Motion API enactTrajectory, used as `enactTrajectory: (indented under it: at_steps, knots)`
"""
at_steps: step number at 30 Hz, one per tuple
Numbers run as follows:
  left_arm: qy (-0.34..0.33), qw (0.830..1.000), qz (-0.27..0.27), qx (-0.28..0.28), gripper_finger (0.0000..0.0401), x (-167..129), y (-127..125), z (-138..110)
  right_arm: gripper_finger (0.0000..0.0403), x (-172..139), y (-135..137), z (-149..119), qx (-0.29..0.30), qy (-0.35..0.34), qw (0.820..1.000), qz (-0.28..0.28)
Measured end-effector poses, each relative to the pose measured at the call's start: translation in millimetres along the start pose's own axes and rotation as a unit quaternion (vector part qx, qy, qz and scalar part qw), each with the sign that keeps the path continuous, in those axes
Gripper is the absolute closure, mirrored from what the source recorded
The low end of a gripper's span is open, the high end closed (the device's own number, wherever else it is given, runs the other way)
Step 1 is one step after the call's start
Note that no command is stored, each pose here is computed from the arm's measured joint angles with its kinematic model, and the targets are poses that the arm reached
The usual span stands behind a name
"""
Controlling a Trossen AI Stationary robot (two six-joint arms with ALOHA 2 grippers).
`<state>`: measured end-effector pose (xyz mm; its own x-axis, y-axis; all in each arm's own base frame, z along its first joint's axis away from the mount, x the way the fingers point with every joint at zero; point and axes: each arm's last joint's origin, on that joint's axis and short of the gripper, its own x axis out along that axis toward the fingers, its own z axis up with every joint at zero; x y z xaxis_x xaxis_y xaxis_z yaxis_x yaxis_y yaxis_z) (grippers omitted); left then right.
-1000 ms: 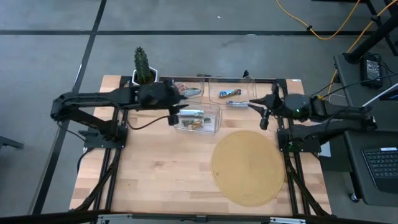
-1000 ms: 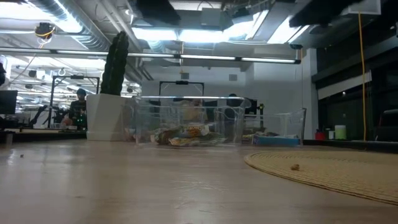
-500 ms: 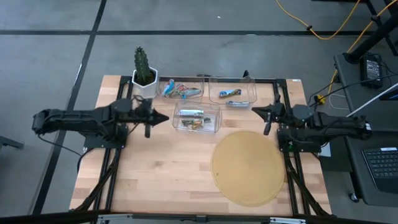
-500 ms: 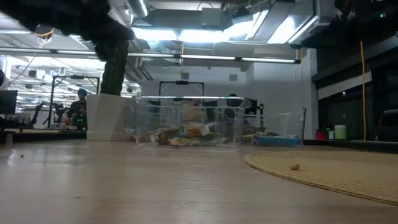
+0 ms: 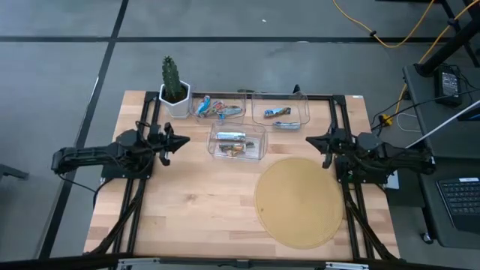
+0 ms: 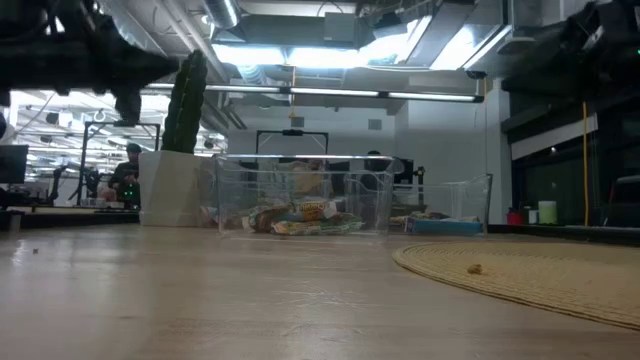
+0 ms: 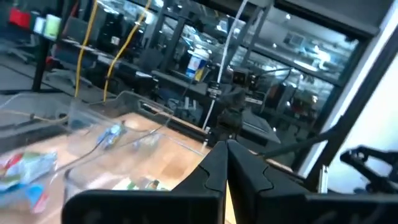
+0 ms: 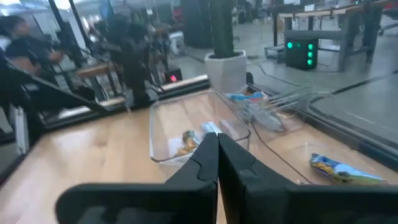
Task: Pick and place Granola Bars by type
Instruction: Return to Home Position
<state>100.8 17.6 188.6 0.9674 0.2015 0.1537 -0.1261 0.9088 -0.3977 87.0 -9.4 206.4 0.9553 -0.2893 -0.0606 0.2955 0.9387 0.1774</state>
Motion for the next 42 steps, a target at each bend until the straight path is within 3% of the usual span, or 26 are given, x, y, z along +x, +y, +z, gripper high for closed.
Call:
enactTrajectory:
  at_steps: [8, 14, 17, 24, 32, 37, 42]
  knots:
    - [0.046, 0.998, 0.043, -0.011, 0.0398, -8.3, 8.8, -16.5, 0.04, 2.7, -2.7, -18.9, 0.024, -0.017, 1.0, 0.008]
    - [0.101, 0.994, -0.025, -0.014, 0.0397, -6.3, 4.6, -22.4, 0.0401, 11.3, -2.5, -35.2, 0.005, -0.053, 0.998, 0.029]
    - [0.117, 0.993, -0.03, 0.002, 0.0397, -5.0, 4.4, -25.2, 0.0401, 11.6, -1.9, -35.3, -0.011, -0.051, 0.998, 0.038]
    - [0.125, 0.992, -0.031, 0.011, 0.0397, -4.3, 4.4, -26.5, 0.0401, 9.6, 4.5, -36.4, -0.005, -0.033, 0.987, 0.155]
    - [0.125, 0.992, -0.031, 0.011, 0.0396, -4.4, 4.4, -26.4, 0.0401, 10.9, 2.7, -38.8, -0.032, -0.026, 0.991, 0.125]
    - [0.125, 0.992, -0.031, 0.011, 0.0396, -4.4, 4.4, -26.4, 0.0399, 10.7, 4.6, -40.1, -0.069, -0.021, 0.985, 0.158]
    - [0.125, 0.992, -0.031, 0.011, 0.0397, -4.4, 4.4, -26.4, 0.0397, 10.8, 4.3, -40.2, -0.083, -0.023, 0.985, 0.153]
